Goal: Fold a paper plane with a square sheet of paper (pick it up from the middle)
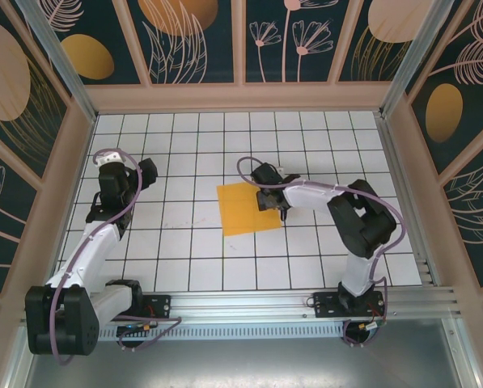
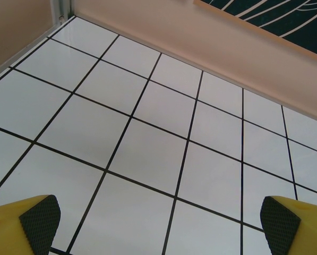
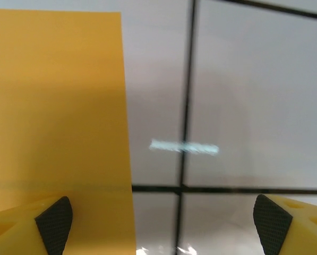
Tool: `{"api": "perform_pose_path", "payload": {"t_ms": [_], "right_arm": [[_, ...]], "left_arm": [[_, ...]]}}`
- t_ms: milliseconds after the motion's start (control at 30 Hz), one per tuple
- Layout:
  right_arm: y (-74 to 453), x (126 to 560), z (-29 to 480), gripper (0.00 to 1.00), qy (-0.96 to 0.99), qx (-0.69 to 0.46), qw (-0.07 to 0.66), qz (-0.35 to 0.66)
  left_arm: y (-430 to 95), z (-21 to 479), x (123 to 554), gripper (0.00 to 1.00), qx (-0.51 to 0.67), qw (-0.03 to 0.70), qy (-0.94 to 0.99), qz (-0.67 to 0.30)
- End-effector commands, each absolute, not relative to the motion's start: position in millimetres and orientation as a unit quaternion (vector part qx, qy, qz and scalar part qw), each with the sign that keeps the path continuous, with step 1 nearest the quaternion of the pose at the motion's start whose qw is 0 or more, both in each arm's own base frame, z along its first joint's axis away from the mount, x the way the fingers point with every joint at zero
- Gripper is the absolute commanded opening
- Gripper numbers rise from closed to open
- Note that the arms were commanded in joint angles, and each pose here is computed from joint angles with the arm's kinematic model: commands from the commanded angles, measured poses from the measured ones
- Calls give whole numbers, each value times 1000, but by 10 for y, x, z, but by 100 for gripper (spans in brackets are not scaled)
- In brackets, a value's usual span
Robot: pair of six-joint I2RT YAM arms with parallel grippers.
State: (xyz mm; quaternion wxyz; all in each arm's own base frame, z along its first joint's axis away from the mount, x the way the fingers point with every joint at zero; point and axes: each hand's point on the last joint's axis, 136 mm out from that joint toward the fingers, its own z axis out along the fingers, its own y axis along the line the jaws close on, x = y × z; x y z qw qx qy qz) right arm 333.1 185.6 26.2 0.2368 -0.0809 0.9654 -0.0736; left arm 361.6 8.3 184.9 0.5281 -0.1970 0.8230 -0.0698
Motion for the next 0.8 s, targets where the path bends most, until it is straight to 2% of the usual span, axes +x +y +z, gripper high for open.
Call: {"api": "perform_pose_path", "payload": {"t_ms": [0,167,400,433,767], "right_arm": [[1743,3182,330,91,972,-71,213,-77],[2227,3311,775,91,968,-37,246,10],[2716,3193,516,94,980,2,185,70],[2736,3187,479,99,981,2,179,68],[2824,3155,267,98,987,-18,150,50]], "left_arm": [[73,1822,3617,98,-195,521,828,-74],[68,1805,3612,99,-196,516,830,-76],[107,1797,3598,98,-208,512,830,-68],[115,1815,3596,99,-210,515,828,-67],[111,1838,3582,98,-209,523,823,-72]]}}
